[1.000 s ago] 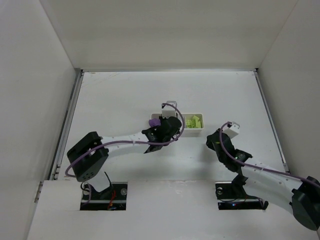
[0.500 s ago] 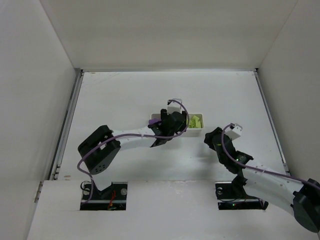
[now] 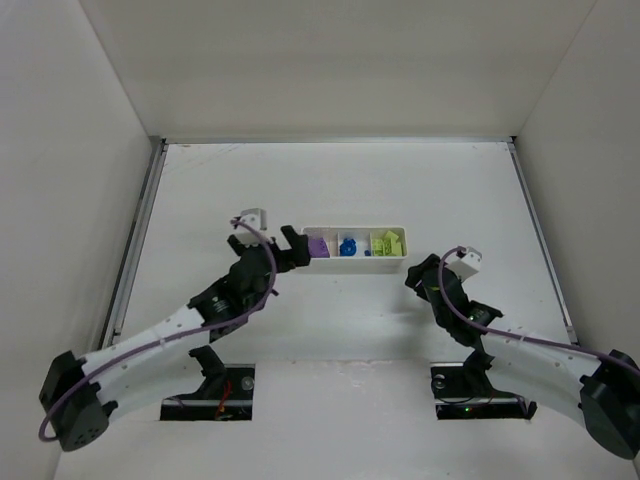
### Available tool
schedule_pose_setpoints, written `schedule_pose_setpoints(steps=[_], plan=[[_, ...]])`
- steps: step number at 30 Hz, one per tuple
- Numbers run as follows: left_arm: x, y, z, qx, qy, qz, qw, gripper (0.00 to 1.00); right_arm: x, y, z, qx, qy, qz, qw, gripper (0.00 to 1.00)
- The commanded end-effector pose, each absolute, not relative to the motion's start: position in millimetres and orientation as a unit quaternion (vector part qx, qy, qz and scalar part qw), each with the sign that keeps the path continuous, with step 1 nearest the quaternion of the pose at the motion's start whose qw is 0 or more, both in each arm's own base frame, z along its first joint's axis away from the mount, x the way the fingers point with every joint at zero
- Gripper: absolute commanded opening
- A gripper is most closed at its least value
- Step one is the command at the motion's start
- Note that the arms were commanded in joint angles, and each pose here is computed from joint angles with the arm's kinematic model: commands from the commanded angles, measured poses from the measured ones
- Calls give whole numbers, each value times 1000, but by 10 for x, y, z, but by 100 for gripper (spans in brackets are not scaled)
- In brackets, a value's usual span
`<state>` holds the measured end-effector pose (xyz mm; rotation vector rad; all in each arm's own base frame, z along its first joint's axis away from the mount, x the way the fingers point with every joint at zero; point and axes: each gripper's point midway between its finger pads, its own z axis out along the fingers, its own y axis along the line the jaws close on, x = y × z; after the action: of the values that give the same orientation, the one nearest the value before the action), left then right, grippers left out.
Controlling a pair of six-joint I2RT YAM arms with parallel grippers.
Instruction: Sort the legos into containers by color
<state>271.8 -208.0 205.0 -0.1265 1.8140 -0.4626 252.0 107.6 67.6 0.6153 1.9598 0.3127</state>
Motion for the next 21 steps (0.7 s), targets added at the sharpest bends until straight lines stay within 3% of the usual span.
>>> schedule_pose_setpoints(steps=[1, 7, 13, 21], plan=[[2596, -1525, 1906, -124, 772, -175, 598, 100, 2605, 1147, 859, 261, 793, 157, 528, 65], [2313, -857, 1605, -234, 757, -178, 583, 100, 2594, 1134, 871, 265, 788, 162, 531, 65], [2147, -425, 1035, -319, 779, -112, 529, 100, 2572, 1127, 887, 268, 784, 170, 534, 66], [2154, -371, 711, -341, 805, -76, 478, 100, 2572, 1136, 897, 266, 783, 174, 535, 67]])
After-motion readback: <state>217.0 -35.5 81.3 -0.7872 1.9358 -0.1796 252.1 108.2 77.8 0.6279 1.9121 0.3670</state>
